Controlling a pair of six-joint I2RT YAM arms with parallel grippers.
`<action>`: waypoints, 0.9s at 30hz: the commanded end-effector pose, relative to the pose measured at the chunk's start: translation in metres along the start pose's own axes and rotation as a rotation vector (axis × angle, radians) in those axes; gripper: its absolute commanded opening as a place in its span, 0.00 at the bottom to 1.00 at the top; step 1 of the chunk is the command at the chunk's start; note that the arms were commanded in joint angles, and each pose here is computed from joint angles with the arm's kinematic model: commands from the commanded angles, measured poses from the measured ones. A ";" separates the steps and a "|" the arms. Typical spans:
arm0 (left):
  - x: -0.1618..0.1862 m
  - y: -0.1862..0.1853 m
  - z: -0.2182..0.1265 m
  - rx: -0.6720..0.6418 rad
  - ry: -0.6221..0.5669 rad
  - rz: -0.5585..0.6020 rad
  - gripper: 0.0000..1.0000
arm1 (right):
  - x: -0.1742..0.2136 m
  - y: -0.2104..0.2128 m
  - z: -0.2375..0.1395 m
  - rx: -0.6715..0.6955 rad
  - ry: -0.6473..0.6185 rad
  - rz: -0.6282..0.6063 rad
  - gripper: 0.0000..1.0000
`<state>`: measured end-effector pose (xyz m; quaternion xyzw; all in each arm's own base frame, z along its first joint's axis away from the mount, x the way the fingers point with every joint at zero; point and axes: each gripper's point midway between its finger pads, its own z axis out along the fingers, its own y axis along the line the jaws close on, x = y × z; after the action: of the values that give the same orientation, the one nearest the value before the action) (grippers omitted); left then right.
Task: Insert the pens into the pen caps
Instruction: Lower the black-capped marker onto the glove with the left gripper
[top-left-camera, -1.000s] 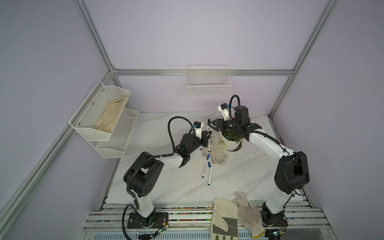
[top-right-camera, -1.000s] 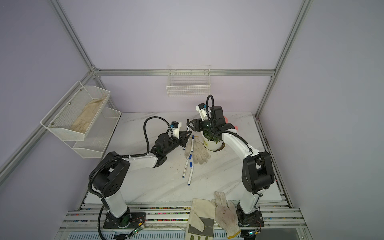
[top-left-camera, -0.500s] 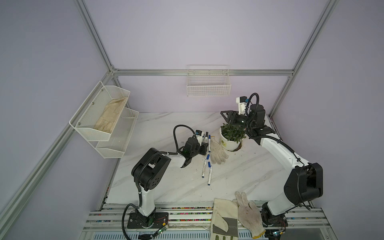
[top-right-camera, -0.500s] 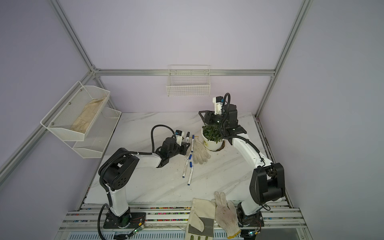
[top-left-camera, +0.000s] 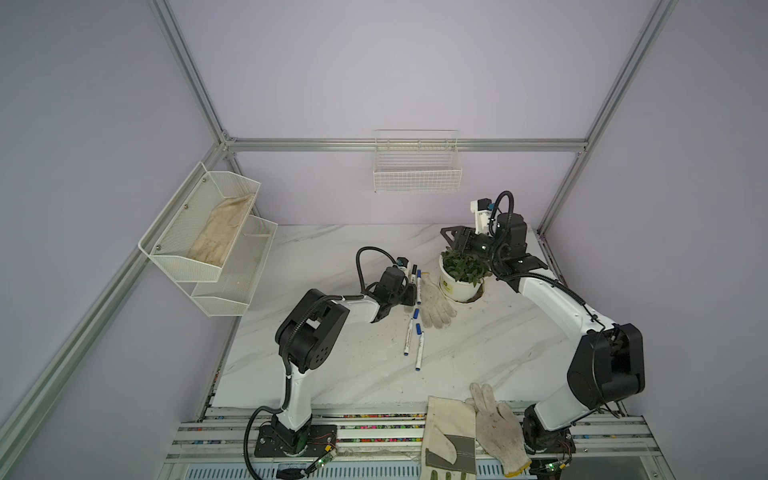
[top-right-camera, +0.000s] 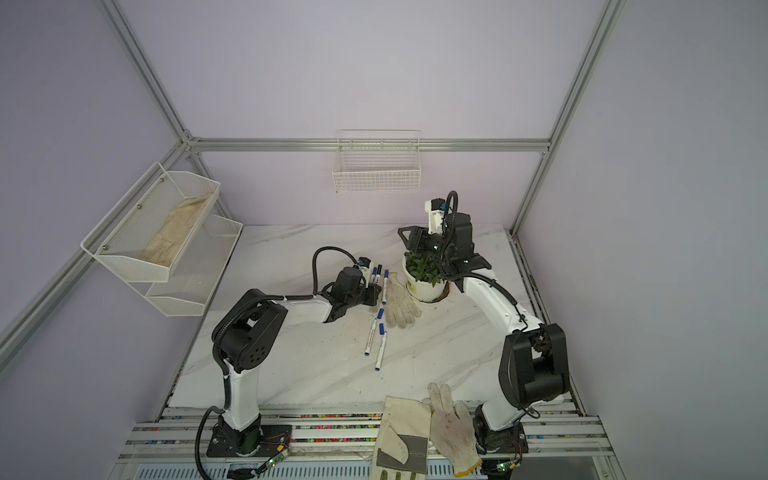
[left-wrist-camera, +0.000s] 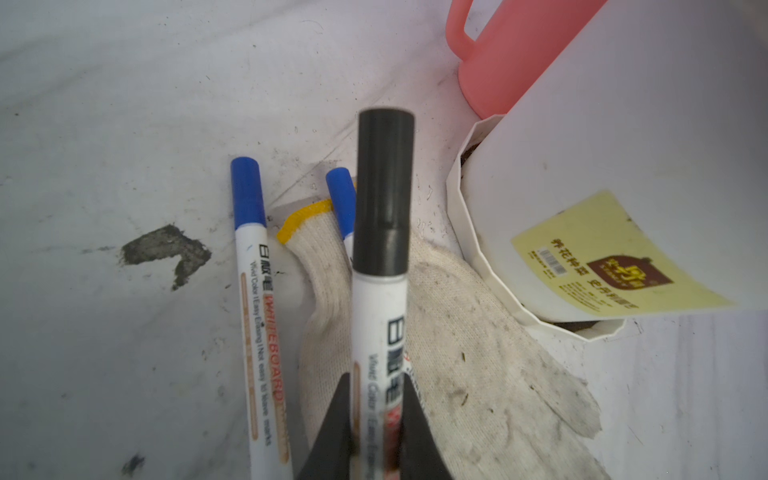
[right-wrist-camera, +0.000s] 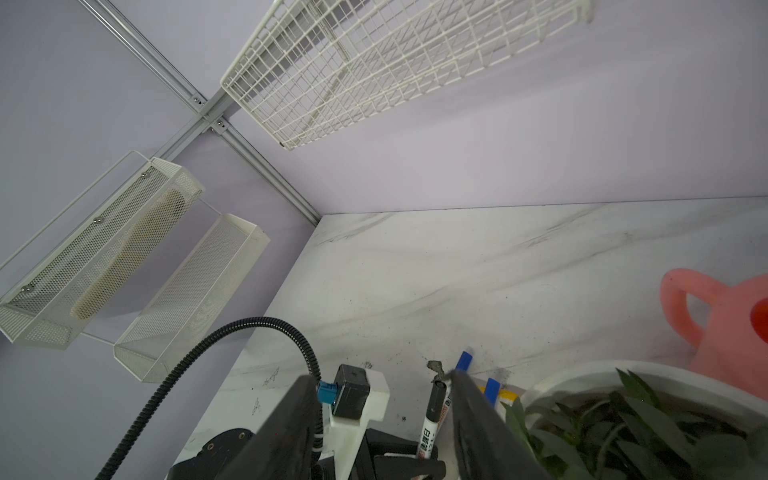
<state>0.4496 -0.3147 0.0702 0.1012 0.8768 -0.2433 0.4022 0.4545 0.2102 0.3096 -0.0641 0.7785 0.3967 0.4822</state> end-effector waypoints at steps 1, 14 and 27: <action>-0.044 -0.009 0.003 0.007 -0.084 -0.002 0.12 | 0.002 -0.005 0.001 0.000 0.002 0.008 0.54; -0.060 -0.013 0.004 0.051 -0.111 -0.044 0.34 | 0.003 -0.007 0.000 -0.006 0.010 0.005 0.51; -0.068 -0.025 -0.028 0.090 -0.132 -0.011 0.37 | 0.024 -0.027 -0.001 0.091 0.080 -0.025 0.50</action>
<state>0.4622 -0.3122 0.0735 0.0848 0.8787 -0.2522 0.3965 0.4553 0.2048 0.3014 -0.0664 0.7873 0.3851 0.4769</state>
